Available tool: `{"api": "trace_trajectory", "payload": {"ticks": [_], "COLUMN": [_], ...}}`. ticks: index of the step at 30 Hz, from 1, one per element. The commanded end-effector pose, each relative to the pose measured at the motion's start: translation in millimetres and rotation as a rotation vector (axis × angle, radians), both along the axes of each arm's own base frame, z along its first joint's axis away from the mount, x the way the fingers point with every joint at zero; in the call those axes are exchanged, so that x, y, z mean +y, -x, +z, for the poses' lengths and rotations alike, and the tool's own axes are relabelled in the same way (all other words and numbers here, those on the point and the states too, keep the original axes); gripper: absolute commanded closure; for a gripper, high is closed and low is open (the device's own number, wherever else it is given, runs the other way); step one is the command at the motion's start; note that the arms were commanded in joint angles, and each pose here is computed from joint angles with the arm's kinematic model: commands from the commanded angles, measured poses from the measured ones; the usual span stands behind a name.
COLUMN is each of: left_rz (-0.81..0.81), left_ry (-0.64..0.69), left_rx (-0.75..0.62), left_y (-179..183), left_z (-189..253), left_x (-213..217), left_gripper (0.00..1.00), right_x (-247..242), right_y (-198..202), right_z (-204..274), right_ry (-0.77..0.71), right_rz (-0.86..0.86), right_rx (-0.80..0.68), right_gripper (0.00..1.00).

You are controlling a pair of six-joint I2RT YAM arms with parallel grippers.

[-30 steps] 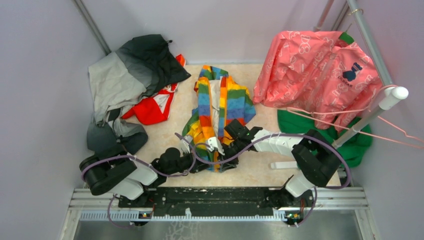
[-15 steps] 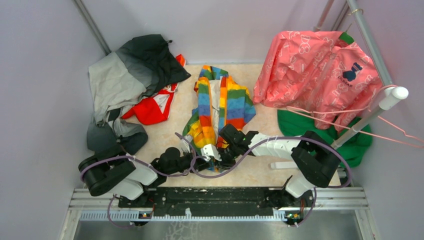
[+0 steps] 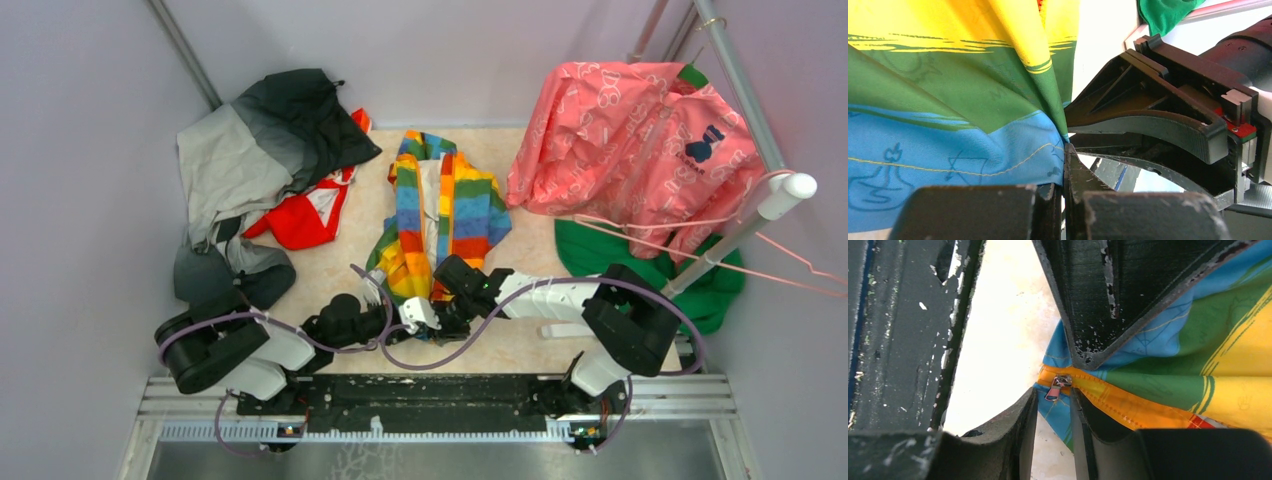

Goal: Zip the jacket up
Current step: Zip the zipper on the jacket.

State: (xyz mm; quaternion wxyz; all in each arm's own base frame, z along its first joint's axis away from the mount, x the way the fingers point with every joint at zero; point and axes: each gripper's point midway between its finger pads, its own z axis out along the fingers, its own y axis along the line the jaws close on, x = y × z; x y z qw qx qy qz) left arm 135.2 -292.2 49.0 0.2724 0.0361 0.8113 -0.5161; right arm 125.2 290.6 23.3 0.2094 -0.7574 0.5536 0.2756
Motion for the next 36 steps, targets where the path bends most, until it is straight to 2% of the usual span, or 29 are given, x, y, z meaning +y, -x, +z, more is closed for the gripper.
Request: {"api": "trace_trajectory", "payload": {"ticks": [1,10,33,36], "left_rz": [-0.023,-0.019,-0.013,-0.012], "left_ry": [0.032,0.029,0.029,0.029], "left_rx": [-0.023,-0.022,-0.021,-0.019], "left_y": [1.7,1.8,1.2,1.2], "left_z": [10.9,11.4,12.9,12.6], "left_x": [-3.5,-2.2,-1.7,-1.5], "left_gripper": [1.0,1.0,1.0,1.0], "right_x": [7.3,10.4,16.3,17.0], "right_y": [-10.3,-14.3,-2.8,-2.0], "right_z": [11.3,20.9,20.8,20.7], "right_ry": [-0.038,-0.055,-0.083,-0.083], "right_rz": [-0.015,-0.032,-0.024,-0.023], "right_rx": [-0.076,-0.092,-0.017,-0.01], "right_gripper": [0.71,0.83,0.83,0.87]}}
